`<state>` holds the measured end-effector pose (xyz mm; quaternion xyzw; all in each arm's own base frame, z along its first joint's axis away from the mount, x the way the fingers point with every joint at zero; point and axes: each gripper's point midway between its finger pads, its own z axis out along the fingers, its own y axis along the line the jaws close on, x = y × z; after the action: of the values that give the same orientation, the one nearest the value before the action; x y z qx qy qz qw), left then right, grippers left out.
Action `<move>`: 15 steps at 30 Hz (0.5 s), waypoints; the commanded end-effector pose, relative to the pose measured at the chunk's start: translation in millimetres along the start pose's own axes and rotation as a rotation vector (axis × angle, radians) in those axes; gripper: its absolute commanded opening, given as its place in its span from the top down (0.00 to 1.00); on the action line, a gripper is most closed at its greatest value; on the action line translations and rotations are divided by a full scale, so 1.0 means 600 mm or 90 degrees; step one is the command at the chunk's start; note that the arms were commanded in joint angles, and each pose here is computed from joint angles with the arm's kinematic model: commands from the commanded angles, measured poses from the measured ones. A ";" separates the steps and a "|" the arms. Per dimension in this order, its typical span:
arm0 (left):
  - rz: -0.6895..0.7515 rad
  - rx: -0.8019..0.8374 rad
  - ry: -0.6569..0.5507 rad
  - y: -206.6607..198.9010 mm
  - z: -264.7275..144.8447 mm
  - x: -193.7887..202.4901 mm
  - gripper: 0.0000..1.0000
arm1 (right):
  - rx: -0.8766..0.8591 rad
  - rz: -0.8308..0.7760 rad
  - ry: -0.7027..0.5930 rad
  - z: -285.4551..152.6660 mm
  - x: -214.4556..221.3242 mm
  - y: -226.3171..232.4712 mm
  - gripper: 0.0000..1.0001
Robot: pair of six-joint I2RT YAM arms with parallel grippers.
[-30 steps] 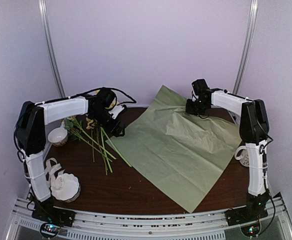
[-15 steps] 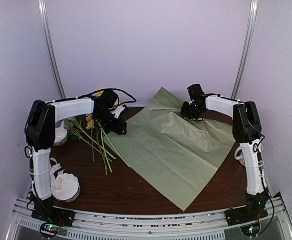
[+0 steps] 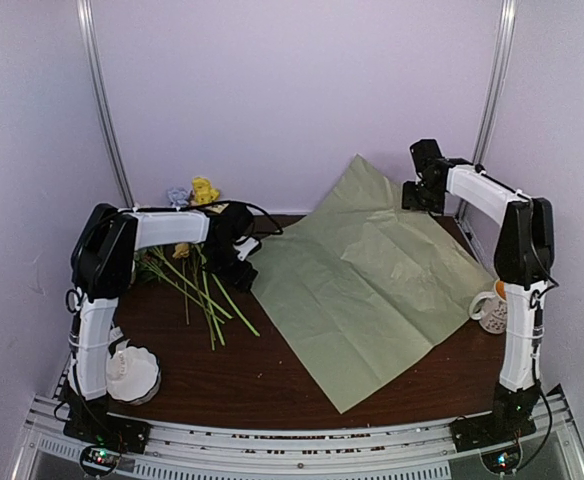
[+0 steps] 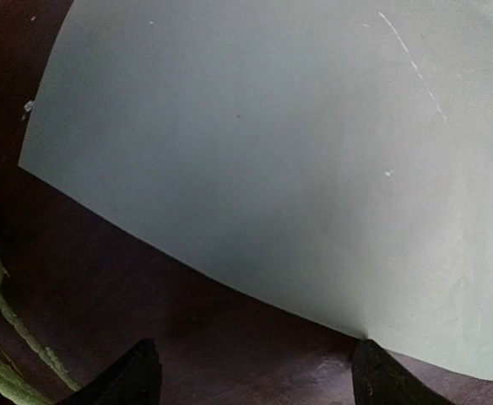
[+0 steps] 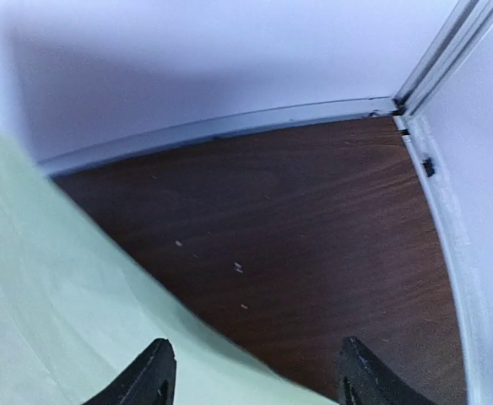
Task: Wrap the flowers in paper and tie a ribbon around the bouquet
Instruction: Unfold the folded wrapping paper at the center of the board.
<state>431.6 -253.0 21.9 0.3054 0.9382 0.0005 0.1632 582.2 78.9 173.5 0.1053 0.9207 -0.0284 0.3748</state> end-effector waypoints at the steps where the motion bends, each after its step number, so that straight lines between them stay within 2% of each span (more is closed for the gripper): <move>1: 0.007 -0.042 0.039 0.036 0.013 0.029 0.19 | 0.089 -0.127 0.017 -0.075 0.025 -0.061 0.30; 4: 0.003 -0.032 0.035 0.035 0.011 0.027 0.19 | 0.104 -0.152 0.015 -0.086 0.034 -0.075 0.24; 9: -0.006 -0.006 0.003 0.025 -0.017 0.011 0.21 | 0.097 -0.182 0.052 -0.106 0.054 -0.046 0.28; 13: 0.000 -0.001 -0.047 0.016 -0.052 -0.025 0.22 | -0.039 -0.268 0.106 -0.112 0.160 0.065 0.29; 15: 0.035 -0.006 -0.061 -0.002 -0.060 -0.052 0.22 | -0.080 -0.273 0.163 -0.104 0.233 0.089 0.29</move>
<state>433.3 -242.5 26.3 0.3025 0.9389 0.0061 0.1638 501.9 106.7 172.8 -0.0390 0.9415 -0.1011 0.3192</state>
